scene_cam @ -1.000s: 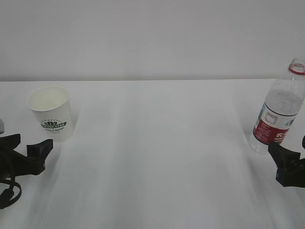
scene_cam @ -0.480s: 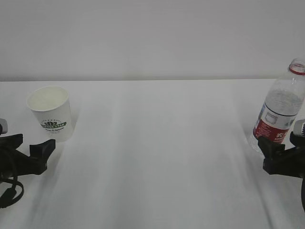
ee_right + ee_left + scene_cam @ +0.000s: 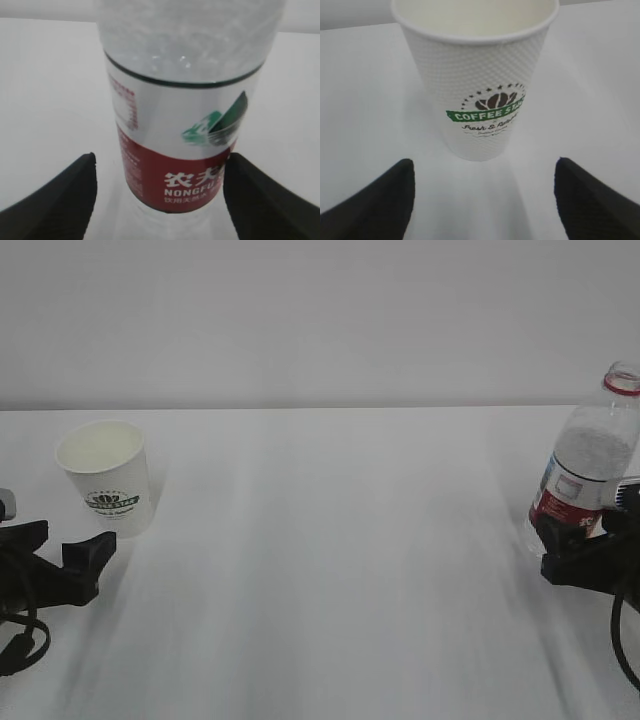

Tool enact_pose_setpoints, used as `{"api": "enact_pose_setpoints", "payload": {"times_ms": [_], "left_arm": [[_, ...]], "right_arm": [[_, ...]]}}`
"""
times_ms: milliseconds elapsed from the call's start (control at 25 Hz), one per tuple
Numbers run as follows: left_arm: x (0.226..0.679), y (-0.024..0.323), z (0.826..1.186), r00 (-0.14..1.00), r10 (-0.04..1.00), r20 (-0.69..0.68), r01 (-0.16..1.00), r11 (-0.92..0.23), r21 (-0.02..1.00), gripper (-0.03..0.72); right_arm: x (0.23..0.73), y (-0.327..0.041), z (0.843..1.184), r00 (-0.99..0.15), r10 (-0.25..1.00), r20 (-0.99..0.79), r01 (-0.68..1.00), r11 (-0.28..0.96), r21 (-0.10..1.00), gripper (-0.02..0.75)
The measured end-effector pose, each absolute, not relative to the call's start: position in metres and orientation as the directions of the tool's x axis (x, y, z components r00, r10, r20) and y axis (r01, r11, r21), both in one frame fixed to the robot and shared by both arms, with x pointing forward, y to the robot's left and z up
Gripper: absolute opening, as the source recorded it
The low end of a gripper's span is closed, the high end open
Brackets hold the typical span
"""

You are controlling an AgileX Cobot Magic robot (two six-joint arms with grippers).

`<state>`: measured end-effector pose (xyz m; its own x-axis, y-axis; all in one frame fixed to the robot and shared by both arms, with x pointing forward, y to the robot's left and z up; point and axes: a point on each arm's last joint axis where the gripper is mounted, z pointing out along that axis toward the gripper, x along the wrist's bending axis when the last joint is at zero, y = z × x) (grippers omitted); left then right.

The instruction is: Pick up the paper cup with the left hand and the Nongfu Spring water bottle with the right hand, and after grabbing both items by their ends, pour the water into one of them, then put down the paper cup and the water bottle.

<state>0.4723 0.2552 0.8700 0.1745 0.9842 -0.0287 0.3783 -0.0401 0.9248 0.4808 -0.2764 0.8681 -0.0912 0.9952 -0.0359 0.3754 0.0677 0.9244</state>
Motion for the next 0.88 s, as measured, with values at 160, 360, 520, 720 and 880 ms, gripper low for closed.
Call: {"api": "enact_pose_setpoints", "payload": {"times_ms": [160,360,520,720,880], "left_arm": [[0.472,0.255,0.87,0.175,0.984,-0.029,0.378,-0.04,0.925,0.638],[0.472,0.255,0.87,0.175,0.984,-0.029,0.378,-0.04,0.925,0.633],[0.472,0.255,0.87,0.175,0.984,-0.029,0.378,-0.04,0.925,0.631],[0.472,0.255,0.87,0.175,0.984,-0.029,0.378,-0.04,0.925,0.629],[0.472,0.255,0.87,0.175,0.984,-0.029,0.378,-0.04,0.925,0.626]], "right_arm": [[0.487,-0.276,0.87,-0.087,0.996,-0.034,0.359,0.063,0.931,0.591],[0.492,-0.276,0.871,-0.076,0.997,-0.033,0.345,0.057,0.937,0.591],[0.498,-0.277,0.872,-0.06,0.998,-0.029,0.332,0.048,0.942,0.591],[0.507,-0.276,0.866,-0.062,0.998,-0.03,0.336,0.049,0.941,0.601],[0.515,-0.275,0.862,-0.069,0.997,-0.026,0.334,0.048,0.941,0.648]]}}
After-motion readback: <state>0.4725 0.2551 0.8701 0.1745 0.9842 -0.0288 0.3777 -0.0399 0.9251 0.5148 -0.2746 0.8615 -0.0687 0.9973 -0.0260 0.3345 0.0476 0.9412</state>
